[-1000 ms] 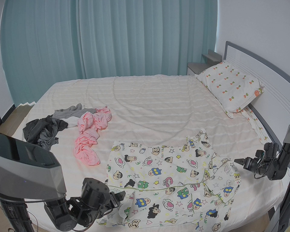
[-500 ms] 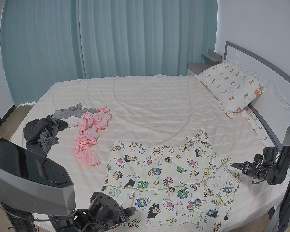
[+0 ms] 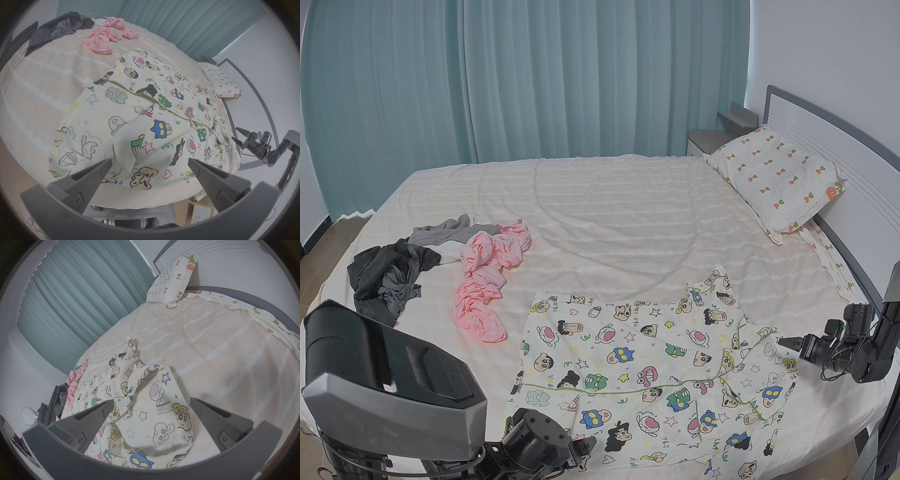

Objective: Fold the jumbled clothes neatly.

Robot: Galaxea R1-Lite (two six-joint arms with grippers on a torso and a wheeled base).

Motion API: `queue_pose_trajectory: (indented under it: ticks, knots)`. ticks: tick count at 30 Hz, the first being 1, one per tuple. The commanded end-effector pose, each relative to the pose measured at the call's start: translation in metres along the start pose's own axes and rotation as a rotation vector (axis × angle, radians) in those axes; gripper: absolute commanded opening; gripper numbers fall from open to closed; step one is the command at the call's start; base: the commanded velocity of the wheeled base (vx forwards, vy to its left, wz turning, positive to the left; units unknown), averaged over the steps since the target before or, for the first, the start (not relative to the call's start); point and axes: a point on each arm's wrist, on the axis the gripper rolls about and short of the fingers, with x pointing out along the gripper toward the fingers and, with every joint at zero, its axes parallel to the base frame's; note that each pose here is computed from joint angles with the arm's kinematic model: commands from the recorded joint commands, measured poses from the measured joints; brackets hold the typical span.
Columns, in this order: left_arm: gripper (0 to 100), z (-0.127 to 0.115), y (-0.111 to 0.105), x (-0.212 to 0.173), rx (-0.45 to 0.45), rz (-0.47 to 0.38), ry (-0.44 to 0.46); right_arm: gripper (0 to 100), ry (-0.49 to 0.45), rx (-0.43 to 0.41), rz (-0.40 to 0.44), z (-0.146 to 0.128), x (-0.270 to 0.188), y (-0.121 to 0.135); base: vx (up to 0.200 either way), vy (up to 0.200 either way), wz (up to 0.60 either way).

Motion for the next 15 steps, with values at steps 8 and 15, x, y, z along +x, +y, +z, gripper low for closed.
queue_pose_trajectory:
  ticks: [8,15]
  knots:
    - [100,0.0,-0.011,0.015,0.022,0.062,-0.01,100,-0.017,-0.012,0.017,-0.001,0.0,0.001,0.0,0.0,0.0]
    - [0,0.001,-0.014,0.021,0.013,0.095,-0.032,100,-0.037,-0.019,0.021,-0.008,0.002,-0.002,0.0,0.0,0.0]
